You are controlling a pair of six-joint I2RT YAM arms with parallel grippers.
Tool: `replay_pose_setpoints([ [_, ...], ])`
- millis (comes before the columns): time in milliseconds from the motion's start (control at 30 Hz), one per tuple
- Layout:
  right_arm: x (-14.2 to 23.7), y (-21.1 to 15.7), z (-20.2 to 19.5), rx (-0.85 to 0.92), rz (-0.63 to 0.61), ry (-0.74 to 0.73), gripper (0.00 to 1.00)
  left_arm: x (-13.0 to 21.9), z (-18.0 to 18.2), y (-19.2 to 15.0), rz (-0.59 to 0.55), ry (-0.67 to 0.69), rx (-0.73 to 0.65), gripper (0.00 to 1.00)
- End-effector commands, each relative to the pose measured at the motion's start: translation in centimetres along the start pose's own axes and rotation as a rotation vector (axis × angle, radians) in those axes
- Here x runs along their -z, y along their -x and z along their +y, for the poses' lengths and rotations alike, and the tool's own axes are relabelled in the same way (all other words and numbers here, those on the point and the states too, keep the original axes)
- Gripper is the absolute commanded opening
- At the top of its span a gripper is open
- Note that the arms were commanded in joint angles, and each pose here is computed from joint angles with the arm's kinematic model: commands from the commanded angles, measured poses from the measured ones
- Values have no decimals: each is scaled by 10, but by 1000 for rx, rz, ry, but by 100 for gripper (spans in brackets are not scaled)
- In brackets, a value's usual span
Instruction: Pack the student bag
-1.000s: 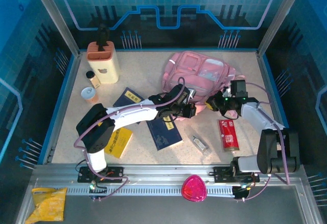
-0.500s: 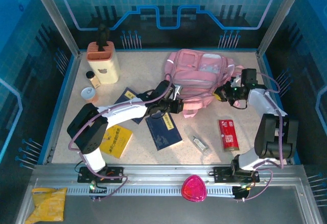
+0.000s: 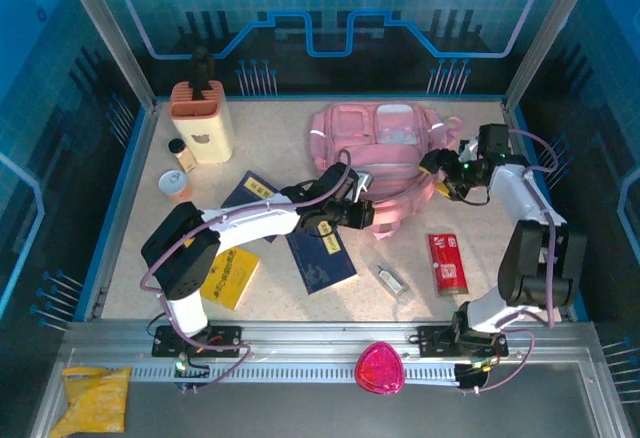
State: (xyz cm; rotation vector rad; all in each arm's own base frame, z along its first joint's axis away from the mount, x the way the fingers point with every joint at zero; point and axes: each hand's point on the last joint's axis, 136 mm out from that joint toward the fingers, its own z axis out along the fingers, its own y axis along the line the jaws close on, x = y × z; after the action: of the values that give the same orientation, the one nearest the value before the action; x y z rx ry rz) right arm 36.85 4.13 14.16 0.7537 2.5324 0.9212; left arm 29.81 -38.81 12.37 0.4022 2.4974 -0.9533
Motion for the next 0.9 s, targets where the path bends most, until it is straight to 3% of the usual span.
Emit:
replay_pose_setpoints([
  [0, 21, -21, -12, -25, -5, -37, 86, 3, -29, 17, -51, -92, 19, 0],
  [200, 31, -64, -11, -46, 39, -6, 98, 0, -42, 15, -55, -106, 5, 0],
  [433, 3, -107, -6, -137, 83, 22, 92, -1, -59, 15, -66, -133, -12, 0],
  [700, -20, -100, -4, -174, 26, 5, 78, 1, -81, 11, -54, -171, -37, 0],
  [867, -24, -81, -4, -115, -17, -14, 48, 1, -83, 9, -50, -172, -38, 0],
])
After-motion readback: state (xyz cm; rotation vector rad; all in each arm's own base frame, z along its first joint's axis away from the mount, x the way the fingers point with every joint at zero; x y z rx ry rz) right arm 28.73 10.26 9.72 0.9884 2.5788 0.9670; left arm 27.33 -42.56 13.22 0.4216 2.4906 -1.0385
